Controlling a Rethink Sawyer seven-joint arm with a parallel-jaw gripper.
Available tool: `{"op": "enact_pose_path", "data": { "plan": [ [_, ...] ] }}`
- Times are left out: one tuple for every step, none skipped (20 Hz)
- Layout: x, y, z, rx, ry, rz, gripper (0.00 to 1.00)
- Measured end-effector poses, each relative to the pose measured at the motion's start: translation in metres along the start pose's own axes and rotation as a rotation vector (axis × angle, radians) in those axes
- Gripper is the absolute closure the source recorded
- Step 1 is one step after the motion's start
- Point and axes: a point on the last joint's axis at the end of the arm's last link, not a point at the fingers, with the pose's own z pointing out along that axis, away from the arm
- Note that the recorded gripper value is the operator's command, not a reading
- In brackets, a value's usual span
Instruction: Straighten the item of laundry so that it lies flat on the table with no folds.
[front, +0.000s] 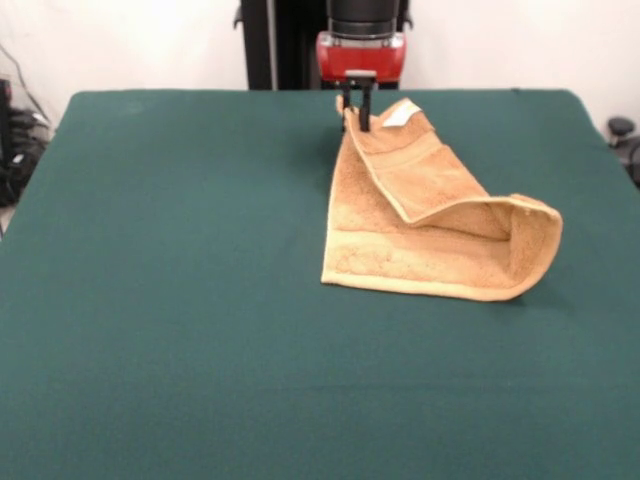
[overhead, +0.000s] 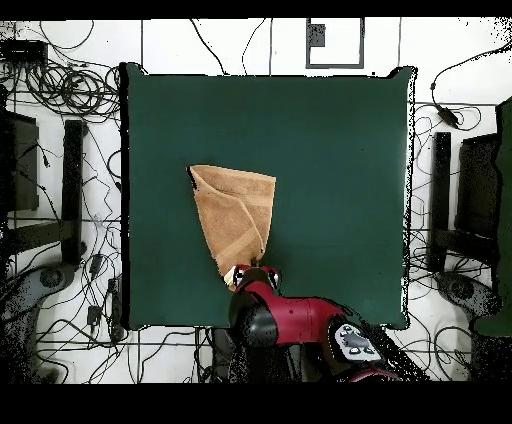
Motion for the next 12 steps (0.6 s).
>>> {"op": "enact_pose_path", "data": {
  "plan": [
    [-0.0004,-0.0003,-0.0002,0.0,-0.001,0.001,1.0],
    [-0.0003,-0.0005,-0.0001,0.0,0.0,0.001,1.0],
    [-0.0003,-0.0008,-0.0001,0.0,0.0,0.002,1.0],
    [-0.0004,-0.0011,-0.0001,0.0,0.0,0.003,1.0],
    [-0.0004,-0.0014,-0.0001,0.0,0.0,0.004,1.0],
    [-0.0006,-0.0021,0.0,0.001,0.0,0.005,1.0],
    [-0.0007,-0.0028,0.0,0.001,0.0,0.007,1.0],
    [-0.0008,-0.0033,0.0,0.001,0.0,0.008,1.0],
    [-0.0009,-0.0038,0.0,0.001,0.0,0.009,1.0],
    [-0.0012,-0.005,0.0,0.002,-0.001,0.012,1.0],
    [-0.0012,-0.0054,0.0,0.002,-0.001,0.013,1.0],
    [-0.0013,-0.0058,0.0,0.002,-0.001,0.014,1.0]
  ]
}}
